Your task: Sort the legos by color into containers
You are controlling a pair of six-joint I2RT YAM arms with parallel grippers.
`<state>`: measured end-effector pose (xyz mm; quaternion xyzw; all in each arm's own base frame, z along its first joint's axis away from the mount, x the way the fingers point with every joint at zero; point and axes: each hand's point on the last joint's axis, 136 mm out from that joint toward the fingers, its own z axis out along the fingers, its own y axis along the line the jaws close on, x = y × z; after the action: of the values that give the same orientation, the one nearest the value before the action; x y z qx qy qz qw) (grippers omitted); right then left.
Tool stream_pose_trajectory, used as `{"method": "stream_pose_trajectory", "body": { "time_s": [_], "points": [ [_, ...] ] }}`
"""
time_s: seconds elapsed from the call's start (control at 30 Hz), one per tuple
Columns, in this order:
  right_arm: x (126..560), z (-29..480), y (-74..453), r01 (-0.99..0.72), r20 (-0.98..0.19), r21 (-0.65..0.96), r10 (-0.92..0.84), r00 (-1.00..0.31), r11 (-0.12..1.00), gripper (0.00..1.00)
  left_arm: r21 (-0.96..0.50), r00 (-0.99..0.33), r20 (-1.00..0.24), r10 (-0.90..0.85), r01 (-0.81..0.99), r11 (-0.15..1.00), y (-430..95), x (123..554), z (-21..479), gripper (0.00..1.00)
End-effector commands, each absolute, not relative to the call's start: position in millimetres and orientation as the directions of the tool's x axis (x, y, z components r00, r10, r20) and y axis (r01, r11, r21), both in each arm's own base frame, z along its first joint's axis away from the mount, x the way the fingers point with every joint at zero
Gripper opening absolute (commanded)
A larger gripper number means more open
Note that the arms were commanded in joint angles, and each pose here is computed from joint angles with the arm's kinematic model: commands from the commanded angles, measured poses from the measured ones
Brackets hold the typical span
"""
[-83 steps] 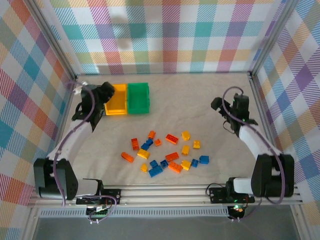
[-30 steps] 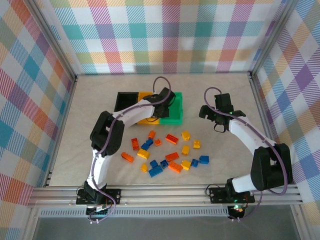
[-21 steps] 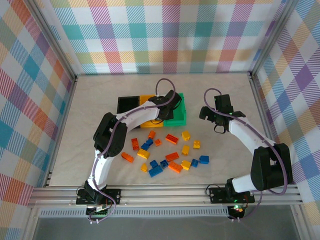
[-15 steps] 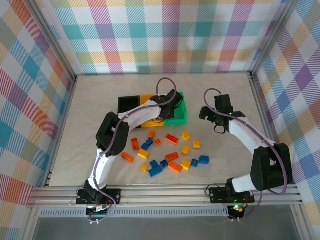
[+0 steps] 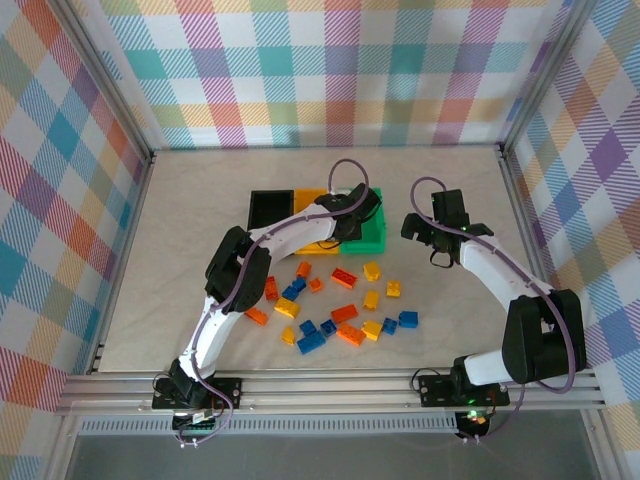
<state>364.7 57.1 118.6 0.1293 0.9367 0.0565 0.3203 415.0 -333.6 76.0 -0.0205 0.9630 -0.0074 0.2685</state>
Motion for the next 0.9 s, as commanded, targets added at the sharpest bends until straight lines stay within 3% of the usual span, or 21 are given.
{"method": "stream_pose_trajectory", "body": {
  "time_s": [0.0,0.1,0.3,0.47,0.67,0.87],
  "points": [
    [361.1,125.1,56.0,0.216,-0.589,0.205,0.297,-0.752,0.955,1.00,-0.050,-0.861,-0.508,-0.040,-0.017,0.999,-344.2,408.5,82.2,0.39],
    [361.4,130.3,58.1,0.210,-0.593,0.221,0.302,-0.746,0.952,1.00,-0.083,-0.844,-0.533,-0.057,-0.015,0.996,-348.8,412.4,97.9,0.54],
    [356.8,142.0,72.9,0.155,-0.574,0.288,0.300,-0.762,0.945,1.00,-0.186,-0.771,-0.627,-0.108,0.013,0.982,-353.0,419.9,176.8,0.71],
    [336.2,136.4,101.7,0.075,-0.518,0.349,0.260,-0.815,0.934,0.99,-0.247,-0.686,-0.714,-0.140,0.060,0.967,-328.9,402.0,243.4,0.99],
    [302.1,105.8,153.5,-0.077,-0.440,0.322,0.077,-0.895,0.943,0.92,-0.318,-0.634,-0.744,-0.209,0.060,0.946,-280.8,362.0,253.8,1.00],
    [298.0,74.1,185.1,-0.174,-0.396,0.233,-0.070,-0.916,0.957,0.86,-0.348,-0.681,-0.693,-0.237,0.028,0.937,-242.1,323.4,205.0,1.00]
  ]
}}
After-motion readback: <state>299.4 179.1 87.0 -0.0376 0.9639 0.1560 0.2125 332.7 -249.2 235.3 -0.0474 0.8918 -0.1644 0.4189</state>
